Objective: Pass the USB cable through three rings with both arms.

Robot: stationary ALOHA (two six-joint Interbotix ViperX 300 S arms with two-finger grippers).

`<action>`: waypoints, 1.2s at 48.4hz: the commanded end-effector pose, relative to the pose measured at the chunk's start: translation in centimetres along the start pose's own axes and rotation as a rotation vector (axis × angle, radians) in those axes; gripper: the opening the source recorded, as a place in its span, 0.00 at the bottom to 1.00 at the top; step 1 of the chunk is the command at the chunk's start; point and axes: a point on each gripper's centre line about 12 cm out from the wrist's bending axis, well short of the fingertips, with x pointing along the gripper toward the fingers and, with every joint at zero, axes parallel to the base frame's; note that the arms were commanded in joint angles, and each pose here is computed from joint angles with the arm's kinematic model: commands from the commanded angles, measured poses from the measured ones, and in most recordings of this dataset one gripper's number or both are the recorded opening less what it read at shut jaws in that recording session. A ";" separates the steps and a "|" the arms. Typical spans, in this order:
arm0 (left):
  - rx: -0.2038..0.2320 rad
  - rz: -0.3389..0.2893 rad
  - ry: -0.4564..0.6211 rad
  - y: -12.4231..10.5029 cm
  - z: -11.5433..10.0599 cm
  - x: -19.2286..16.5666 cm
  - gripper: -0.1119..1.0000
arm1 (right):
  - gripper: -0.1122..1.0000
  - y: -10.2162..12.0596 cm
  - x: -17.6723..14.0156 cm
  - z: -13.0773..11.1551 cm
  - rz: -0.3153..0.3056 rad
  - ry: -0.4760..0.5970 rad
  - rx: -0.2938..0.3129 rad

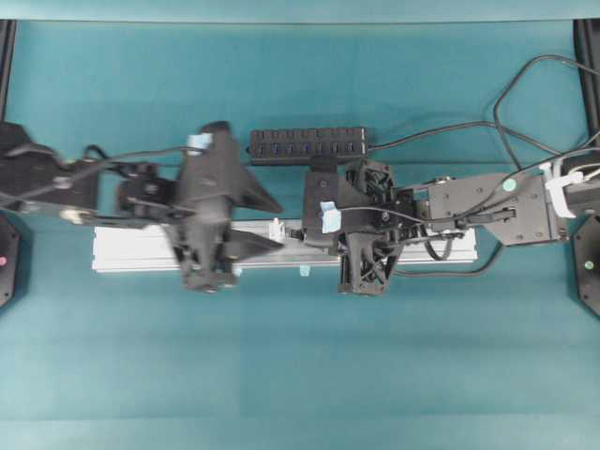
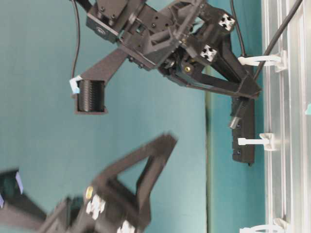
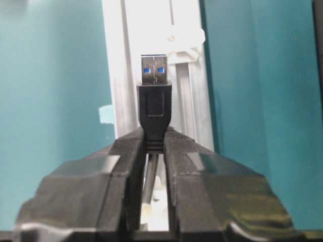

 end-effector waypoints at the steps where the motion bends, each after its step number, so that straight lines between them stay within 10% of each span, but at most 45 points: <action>1: -0.005 -0.002 -0.040 -0.1 0.6 -1.5 0.63 | 0.04 0.0 -0.1 0.4 -0.002 0.000 -0.002; 58: -0.019 0.015 -0.105 0.6 -2.3 -9.3 0.63 | 0.04 -2.0 3.0 2.2 -0.037 0.040 0.022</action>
